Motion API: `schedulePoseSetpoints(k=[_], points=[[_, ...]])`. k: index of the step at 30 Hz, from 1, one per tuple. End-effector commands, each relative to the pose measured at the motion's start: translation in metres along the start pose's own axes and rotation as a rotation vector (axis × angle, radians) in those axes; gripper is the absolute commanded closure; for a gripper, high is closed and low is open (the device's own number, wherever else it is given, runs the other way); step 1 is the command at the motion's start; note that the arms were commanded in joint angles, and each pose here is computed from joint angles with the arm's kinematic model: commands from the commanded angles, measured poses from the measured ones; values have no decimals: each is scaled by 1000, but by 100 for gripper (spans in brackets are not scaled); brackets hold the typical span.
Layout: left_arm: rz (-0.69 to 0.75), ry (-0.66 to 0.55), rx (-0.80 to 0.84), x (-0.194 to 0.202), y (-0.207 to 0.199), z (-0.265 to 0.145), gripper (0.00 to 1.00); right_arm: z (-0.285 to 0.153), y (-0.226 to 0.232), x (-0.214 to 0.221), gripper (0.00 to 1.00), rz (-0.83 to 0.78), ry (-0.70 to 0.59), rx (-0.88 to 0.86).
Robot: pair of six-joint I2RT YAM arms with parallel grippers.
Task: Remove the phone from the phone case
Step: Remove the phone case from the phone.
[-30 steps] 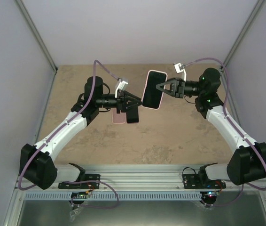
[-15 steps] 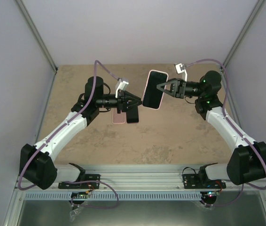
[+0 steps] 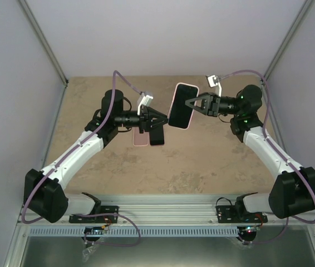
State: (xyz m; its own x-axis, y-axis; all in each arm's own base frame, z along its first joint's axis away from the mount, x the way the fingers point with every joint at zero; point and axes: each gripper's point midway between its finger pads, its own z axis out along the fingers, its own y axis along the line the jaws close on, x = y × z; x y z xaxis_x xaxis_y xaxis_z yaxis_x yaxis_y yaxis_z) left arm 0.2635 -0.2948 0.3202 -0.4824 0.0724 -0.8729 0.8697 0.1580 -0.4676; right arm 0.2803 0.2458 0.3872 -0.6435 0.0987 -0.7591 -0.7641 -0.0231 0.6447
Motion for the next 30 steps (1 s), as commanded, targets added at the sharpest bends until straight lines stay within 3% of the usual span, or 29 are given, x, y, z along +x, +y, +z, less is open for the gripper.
schedulePoseSetpoints(k=[1,30], points=[[-62,0,-132,6,36,4,73,11,59,22,99,-91,132,-162],[-15,-60,116,-34,-18,2,76,43,29,103,100,23,299,-196]])
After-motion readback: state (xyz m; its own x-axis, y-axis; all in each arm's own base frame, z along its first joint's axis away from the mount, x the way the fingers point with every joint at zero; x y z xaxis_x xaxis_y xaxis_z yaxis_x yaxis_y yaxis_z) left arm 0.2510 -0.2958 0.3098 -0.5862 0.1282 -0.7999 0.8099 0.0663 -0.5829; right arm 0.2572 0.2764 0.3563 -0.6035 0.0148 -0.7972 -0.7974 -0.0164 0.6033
